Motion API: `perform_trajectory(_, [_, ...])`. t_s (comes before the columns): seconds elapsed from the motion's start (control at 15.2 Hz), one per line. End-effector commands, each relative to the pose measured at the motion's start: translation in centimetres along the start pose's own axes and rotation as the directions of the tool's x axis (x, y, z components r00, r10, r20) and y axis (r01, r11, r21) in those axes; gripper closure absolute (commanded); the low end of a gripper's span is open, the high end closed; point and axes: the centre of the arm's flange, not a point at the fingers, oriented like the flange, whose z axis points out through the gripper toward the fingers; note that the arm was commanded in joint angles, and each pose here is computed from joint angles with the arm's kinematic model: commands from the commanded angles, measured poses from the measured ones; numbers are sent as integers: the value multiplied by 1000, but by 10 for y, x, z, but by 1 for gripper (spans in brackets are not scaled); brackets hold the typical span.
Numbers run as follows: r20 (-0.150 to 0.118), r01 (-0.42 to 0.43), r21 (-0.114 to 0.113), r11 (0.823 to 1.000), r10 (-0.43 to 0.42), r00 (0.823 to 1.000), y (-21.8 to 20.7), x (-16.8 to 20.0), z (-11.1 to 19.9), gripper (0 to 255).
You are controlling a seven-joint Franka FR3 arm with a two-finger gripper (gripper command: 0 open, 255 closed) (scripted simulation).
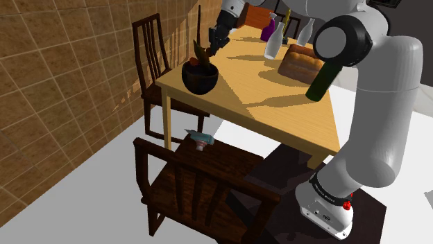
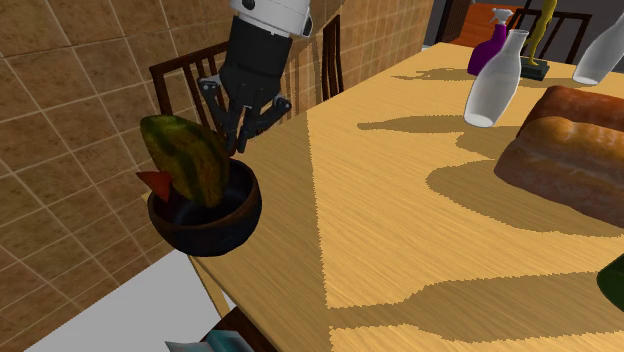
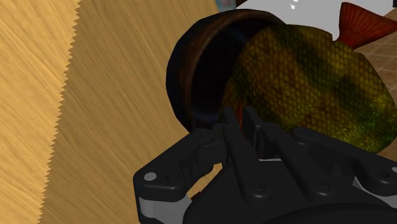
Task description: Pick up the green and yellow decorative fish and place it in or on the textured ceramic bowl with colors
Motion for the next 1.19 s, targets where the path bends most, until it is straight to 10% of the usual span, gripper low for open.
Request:
perform_trajectory(0.0, [-1, 0, 0, 1000, 0, 1000, 0, 0, 0, 255])
perform_trajectory(0.07, [-1, 0, 0, 1000, 0, 1000, 0, 0, 0, 255])
perform_trajectory(0.13, [-1, 0, 0, 1000, 0, 1000, 0, 0, 0, 0])
perform_trajectory(1.12, [-1, 0, 0, 1000, 0, 1000, 0, 0, -50, 0])
